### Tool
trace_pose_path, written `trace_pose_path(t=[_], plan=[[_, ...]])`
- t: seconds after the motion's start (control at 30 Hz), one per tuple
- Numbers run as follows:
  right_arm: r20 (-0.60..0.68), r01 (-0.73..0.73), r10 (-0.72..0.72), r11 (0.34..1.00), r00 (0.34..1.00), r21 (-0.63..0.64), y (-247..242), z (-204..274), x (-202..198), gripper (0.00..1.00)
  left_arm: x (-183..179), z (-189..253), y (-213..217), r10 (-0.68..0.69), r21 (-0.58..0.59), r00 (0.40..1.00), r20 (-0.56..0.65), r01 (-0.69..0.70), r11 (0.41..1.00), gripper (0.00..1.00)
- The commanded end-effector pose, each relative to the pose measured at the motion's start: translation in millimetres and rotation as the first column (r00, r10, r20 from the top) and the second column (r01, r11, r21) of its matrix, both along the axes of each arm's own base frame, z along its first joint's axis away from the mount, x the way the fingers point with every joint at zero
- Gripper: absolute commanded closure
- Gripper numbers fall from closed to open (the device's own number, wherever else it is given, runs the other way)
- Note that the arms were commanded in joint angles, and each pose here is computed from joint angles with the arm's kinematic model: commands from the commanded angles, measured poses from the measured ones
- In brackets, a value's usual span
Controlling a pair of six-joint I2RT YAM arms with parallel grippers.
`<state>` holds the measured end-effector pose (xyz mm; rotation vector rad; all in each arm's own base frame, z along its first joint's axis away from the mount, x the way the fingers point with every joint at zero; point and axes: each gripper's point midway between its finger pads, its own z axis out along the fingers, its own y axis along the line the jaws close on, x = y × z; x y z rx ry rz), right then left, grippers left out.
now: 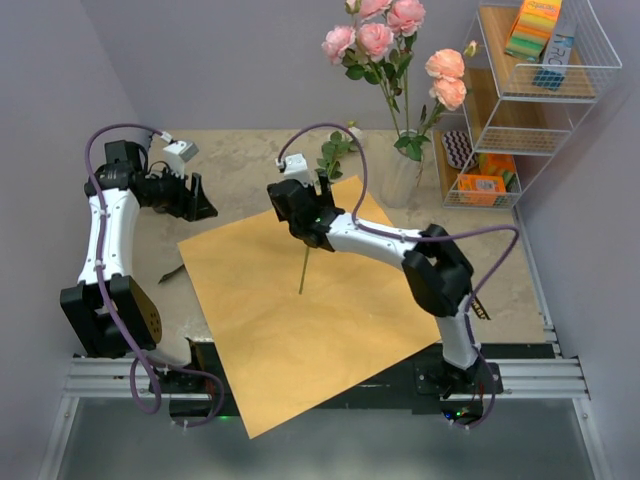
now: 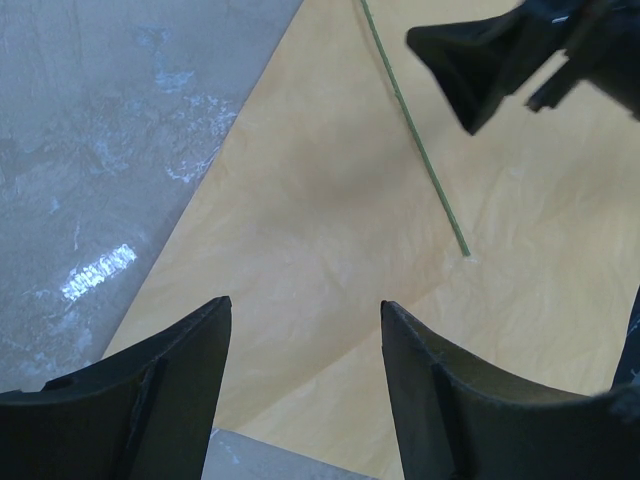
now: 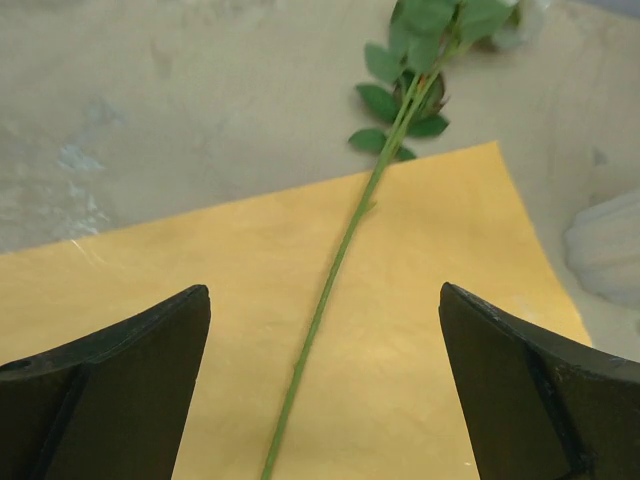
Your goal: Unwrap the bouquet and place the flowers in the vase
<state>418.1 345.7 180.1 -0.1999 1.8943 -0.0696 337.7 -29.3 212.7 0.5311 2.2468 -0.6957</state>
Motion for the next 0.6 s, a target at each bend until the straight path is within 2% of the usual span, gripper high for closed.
trace_pose_path(t=[0.0, 0.03, 0.1, 0.3, 0.57], plan=[[-0.097, 0.079, -0.07, 0.993, 0.993, 0.09, 0, -17, 35, 0.01, -2, 4, 1, -0.011, 0.001, 1.0, 0.029, 0.011, 1.0, 0.34], [-0.101, 0.084, -0.073, 0.99, 0.992, 0.11, 4, -13, 42, 0.01, -3, 4, 1, -0.012, 0.003, 1.0, 0.027, 0.012, 1.0, 0.34], [-0.145, 0.114, -0.099, 0.989, 0.984, 0.097, 0, -40, 57, 0.01, -3, 3, 1, -0.012, 0.006, 1.0, 0.028, 0.012, 1.0, 0.34], [-0.204, 0.198, -0.168, 0.971, 0.964, 0.137, -13, -69, 99, 0.01, -4, 1, 2, -0.013, 0.011, 1.0, 0.024, 0.013, 1.0, 0.34], [-0.285, 0.253, -0.198, 0.952, 0.938, 0.172, -21, -111, 120, 0.13, -1, -2, 5, -0.011, 0.028, 1.0, 0.025, 0.011, 1.0, 0.34]])
